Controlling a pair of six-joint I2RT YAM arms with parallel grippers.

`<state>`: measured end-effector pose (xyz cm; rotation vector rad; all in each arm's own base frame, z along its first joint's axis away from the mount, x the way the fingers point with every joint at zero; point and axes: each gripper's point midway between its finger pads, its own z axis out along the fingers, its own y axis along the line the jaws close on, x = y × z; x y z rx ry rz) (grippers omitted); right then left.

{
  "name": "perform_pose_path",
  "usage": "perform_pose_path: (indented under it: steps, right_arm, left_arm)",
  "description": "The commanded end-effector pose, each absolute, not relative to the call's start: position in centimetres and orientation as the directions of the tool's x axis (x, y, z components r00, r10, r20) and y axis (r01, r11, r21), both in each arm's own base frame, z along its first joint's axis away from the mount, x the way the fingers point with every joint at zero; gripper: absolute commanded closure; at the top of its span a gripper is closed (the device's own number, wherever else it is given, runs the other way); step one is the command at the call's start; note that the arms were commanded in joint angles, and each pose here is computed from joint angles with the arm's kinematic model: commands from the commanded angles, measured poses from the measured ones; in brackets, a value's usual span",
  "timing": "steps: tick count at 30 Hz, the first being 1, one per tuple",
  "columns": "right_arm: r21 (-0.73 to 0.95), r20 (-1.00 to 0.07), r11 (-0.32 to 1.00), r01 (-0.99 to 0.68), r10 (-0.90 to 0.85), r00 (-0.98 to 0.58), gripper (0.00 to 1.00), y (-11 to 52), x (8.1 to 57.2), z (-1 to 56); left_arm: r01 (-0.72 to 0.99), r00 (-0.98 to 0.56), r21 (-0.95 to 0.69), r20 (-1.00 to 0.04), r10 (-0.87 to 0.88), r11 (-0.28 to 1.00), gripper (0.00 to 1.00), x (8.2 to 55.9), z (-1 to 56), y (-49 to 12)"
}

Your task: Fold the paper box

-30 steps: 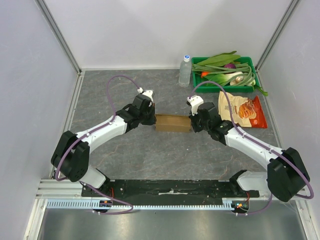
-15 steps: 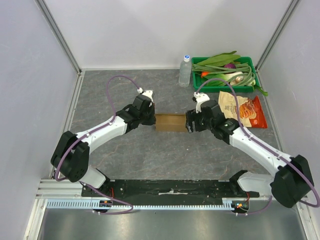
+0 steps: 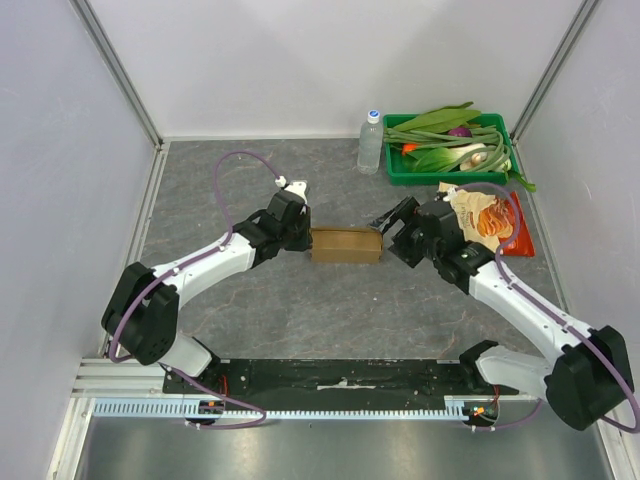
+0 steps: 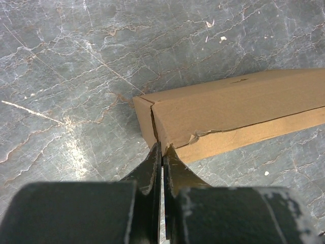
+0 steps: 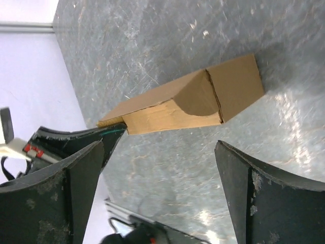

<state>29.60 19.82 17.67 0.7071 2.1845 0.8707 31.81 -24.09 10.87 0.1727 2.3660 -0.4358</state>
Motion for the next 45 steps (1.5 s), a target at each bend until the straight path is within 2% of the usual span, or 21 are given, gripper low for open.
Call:
perform_pose_path:
  steps: [1,15,24,36,38,41,45]
  right_arm:
    - [0.834,-0.103,0.367,0.413,0.838,-0.536,0.02,21.8,30.3,17.1]
    - [0.820,0.014,0.235,0.521,0.903,-0.429,0.02,22.3,31.2,13.8]
    - [0.813,0.038,0.199,0.548,0.920,-0.390,0.02,22.4,31.9,12.6]
    - [0.806,0.045,0.186,0.561,0.927,-0.373,0.13,22.2,31.9,11.1]
    - [0.806,0.044,0.186,0.563,0.928,-0.370,0.14,22.1,31.9,10.9]
    - [0.803,0.045,0.179,0.568,0.933,-0.358,0.16,21.9,31.9,10.5]
    - [0.799,0.044,0.175,0.575,0.937,-0.347,0.18,21.7,31.9,10.0]
  left_arm:
    - [0.208,-0.750,-0.242,-0.661,-0.004,0.948,0.98,31.1,10.8,-23.6]
    - [0.202,-0.745,-0.235,-0.667,-0.006,0.951,0.98,30.8,10.9,-23.8]
    - [0.205,-0.733,-0.229,-0.680,-0.006,0.952,0.98,30.5,11.2,-23.4]
    - [0.218,-0.739,-0.242,-0.674,-0.002,0.946,0.97,30.3,11.0,-23.8]
    - [0.224,-0.738,-0.246,-0.675,-0.001,0.943,0.96,30.2,11.1,-23.8]
    - [0.240,-0.732,-0.258,-0.681,0.000,0.936,0.84,30.0,11.6,-24.0]
    - [0.271,-0.727,-0.290,-0.686,-0.003,0.918,0.60,29.4,12.6,-24.3]
